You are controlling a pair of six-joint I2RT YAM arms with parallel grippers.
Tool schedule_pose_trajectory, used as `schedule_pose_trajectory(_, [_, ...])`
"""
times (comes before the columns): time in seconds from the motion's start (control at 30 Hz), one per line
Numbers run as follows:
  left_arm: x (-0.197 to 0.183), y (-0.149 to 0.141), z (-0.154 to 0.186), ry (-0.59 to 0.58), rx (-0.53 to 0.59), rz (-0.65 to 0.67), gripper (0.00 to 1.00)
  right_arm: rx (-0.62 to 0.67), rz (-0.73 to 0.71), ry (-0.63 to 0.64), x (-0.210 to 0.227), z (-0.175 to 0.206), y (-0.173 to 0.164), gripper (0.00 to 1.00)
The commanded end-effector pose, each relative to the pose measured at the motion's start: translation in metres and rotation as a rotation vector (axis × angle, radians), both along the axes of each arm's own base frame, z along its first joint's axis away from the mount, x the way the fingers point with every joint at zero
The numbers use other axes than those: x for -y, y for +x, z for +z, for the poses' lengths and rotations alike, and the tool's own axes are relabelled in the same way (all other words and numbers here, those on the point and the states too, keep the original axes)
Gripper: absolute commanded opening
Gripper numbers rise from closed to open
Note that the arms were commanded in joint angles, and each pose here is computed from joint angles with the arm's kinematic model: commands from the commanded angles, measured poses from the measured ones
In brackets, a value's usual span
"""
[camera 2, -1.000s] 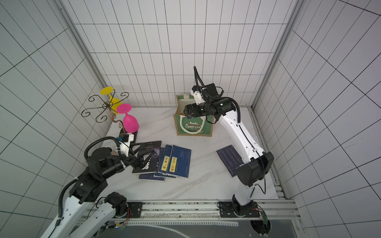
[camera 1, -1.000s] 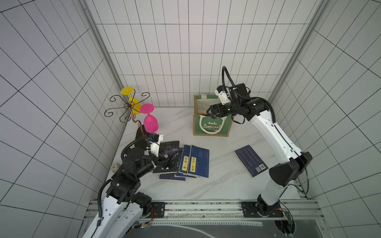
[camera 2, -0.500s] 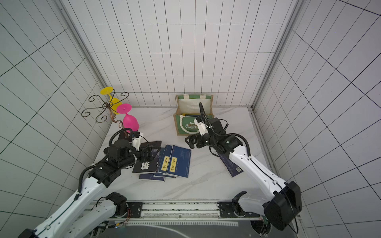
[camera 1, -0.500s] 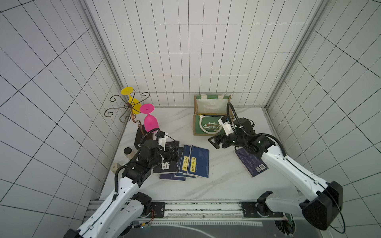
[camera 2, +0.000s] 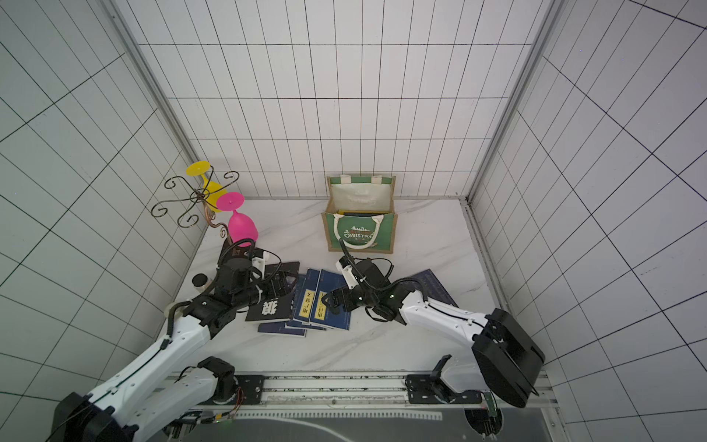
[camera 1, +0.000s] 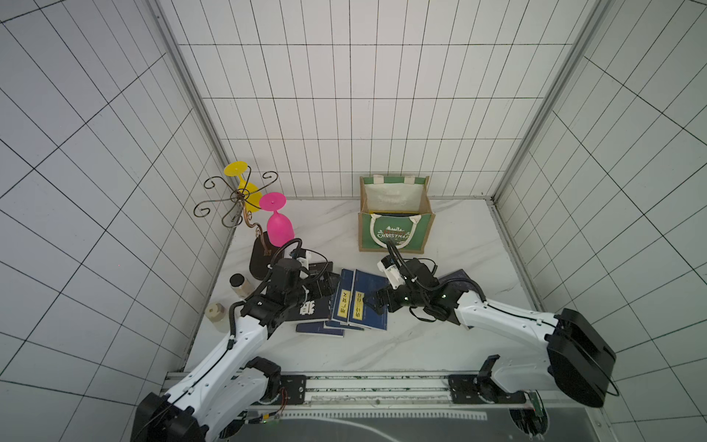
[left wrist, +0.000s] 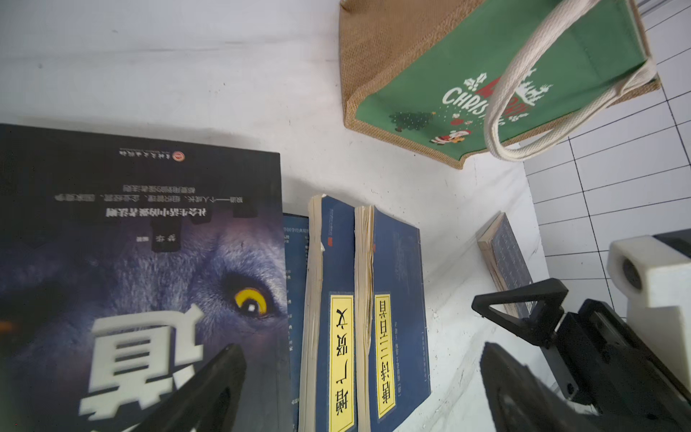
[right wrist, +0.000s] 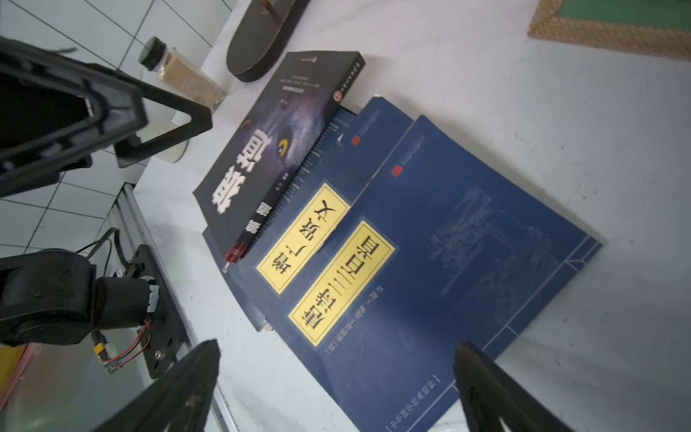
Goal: Put the books into the canvas bag
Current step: Pick up the book from the book.
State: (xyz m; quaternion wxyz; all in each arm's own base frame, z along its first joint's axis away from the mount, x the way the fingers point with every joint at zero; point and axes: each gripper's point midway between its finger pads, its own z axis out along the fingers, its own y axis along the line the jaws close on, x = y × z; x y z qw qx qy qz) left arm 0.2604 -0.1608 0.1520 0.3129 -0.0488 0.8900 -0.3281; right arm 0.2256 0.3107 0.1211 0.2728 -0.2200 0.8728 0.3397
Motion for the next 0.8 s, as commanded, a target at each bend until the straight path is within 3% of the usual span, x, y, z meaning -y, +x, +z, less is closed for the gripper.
schedule_pose_trajectory(0.0, [0.019,-0.007,0.0,-0.016,0.006,-0.07,0.97,-0.021,-0.066,-0.012,0.01,-0.023,0.001,0.98])
schedule_pose_trajectory(0.27, [0.062,-0.029,-0.022,0.021,-0.037,-0.176,0.97,-0.121,-0.118,-0.002,0.038,-0.063,-0.006,0.99])
schedule_pose_trajectory(0.77, [0.086,-0.019,-0.058,0.029,-0.119,-0.223,0.97,-0.219,-0.044,0.016,0.038,-0.094,0.002,0.98])
